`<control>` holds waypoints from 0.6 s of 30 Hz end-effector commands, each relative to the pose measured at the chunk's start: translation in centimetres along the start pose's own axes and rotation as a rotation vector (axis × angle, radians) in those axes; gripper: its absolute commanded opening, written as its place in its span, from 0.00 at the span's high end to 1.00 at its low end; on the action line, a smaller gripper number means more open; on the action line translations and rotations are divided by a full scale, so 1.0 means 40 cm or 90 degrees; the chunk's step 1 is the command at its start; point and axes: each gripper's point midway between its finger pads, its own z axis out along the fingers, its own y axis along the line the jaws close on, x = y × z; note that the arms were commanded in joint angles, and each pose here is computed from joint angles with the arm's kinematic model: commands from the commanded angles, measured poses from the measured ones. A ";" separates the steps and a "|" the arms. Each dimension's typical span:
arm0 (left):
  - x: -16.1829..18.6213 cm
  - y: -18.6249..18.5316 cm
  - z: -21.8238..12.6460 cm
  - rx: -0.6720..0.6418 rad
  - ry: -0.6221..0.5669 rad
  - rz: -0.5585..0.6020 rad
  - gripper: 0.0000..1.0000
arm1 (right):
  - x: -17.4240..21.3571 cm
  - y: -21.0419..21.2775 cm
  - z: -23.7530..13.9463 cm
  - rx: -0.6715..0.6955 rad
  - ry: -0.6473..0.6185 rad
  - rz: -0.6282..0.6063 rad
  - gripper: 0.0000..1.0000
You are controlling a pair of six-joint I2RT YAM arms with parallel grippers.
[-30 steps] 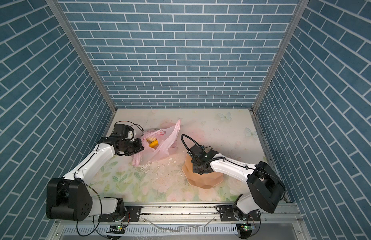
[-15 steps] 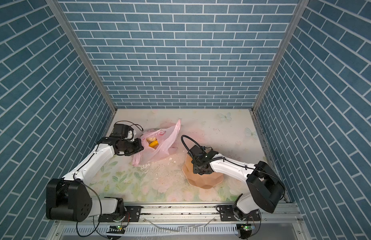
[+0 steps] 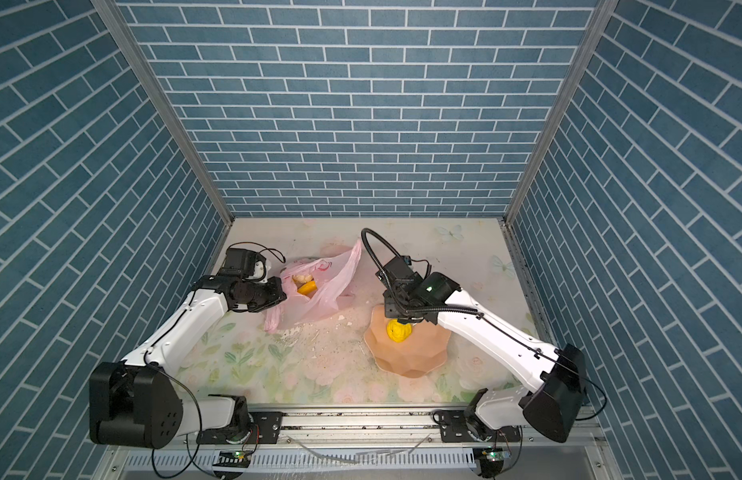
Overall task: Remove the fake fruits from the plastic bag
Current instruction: 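Move the empty right gripper back over the pink bag's mouth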
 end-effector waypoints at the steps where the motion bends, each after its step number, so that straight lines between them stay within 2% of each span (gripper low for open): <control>1: 0.019 0.025 -0.007 -0.019 -0.002 -0.013 1.00 | -0.086 0.055 -0.073 -0.033 -0.048 -0.063 0.63; 6: 0.030 0.026 0.002 -0.005 -0.013 -0.033 1.00 | -0.215 0.267 -0.091 -0.182 -0.136 -0.083 0.70; 9: 0.031 0.025 0.004 0.000 -0.017 -0.038 1.00 | -0.256 0.398 -0.073 -0.261 -0.146 -0.101 0.71; 13: 0.030 0.021 0.006 0.007 -0.019 -0.042 1.00 | -0.249 0.551 0.008 -0.336 -0.097 -0.118 0.72; 18: 0.040 0.020 0.010 0.019 -0.021 -0.057 1.00 | -0.152 0.635 0.186 -0.336 0.030 -0.121 0.76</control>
